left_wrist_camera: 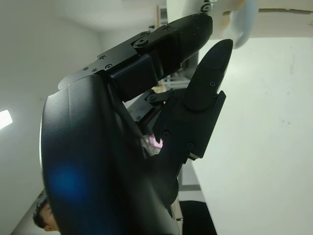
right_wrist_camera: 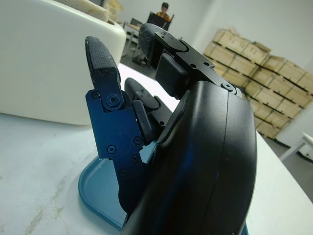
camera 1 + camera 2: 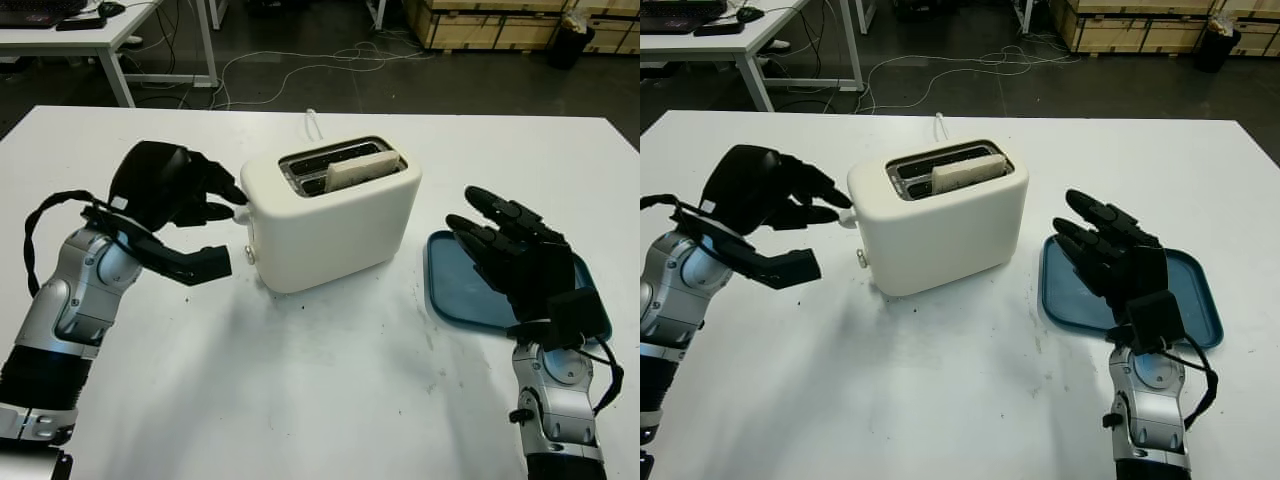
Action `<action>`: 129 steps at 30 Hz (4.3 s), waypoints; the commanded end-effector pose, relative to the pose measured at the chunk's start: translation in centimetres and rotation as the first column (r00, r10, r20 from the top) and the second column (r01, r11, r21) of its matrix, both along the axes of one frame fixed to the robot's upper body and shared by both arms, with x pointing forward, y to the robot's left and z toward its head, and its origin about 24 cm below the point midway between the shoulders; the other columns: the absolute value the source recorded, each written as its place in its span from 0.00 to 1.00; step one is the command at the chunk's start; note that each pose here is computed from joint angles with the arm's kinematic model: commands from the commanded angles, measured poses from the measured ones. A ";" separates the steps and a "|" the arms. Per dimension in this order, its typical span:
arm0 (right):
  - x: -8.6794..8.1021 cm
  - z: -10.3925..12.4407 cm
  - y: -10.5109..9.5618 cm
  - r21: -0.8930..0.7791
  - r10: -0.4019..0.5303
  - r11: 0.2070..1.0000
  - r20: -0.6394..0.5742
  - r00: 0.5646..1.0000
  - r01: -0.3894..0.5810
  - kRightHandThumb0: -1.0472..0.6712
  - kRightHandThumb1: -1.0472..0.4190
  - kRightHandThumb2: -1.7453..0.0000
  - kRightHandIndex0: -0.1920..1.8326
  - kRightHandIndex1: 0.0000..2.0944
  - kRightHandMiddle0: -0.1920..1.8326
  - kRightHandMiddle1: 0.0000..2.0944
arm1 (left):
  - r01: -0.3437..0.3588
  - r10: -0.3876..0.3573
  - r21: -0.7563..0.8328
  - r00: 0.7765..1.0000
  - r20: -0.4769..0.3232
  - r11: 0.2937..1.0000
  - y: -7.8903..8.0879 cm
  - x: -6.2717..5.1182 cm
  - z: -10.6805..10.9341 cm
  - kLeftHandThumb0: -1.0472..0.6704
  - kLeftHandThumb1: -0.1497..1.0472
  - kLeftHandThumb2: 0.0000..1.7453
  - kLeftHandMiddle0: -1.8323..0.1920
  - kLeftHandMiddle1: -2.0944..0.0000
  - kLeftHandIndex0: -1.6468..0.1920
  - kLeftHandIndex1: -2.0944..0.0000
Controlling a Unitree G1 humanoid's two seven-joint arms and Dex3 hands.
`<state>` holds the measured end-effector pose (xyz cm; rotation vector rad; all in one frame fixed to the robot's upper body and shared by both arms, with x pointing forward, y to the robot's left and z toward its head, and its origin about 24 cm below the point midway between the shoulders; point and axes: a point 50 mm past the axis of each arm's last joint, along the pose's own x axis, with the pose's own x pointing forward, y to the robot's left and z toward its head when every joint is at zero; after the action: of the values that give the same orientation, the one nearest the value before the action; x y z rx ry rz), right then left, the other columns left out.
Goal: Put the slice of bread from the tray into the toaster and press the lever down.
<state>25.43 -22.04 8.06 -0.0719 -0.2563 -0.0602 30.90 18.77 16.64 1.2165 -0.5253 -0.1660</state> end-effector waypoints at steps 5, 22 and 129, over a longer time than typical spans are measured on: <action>0.0 0.1 -0.2 0.006 -0.010 1.000 0.011 1.000 0.010 0.35 0.14 1.00 0.53 0.00 0.49 0.00 | -0.016 0.016 -0.007 1.000 -0.012 1.000 0.5 -0.2 -0.2 0.53 0.76 0.00 0.40 0.52 0.16 1.00; 0.0 0.1 -0.2 0.010 -0.010 1.000 0.014 1.000 0.010 0.35 0.14 1.00 0.53 0.00 0.49 0.00 | -0.008 0.007 -0.020 1.000 -0.031 1.000 0.1 0.1 -0.7 0.52 0.77 0.00 0.43 0.49 0.17 1.00; 0.0 0.2 -0.9 -0.017 -0.020 1.000 0.010 1.000 0.020 0.33 0.12 1.00 0.54 0.00 0.50 0.00 | -0.212 0.106 -0.107 0.788 -0.607 0.971 -4.0 -4.4 -18.0 0.54 0.87 0.00 0.48 0.49 0.25 0.99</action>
<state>25.20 -22.85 7.80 -0.0848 -0.2435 -0.0857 30.31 17.20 5.39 0.9130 -0.1254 -0.0678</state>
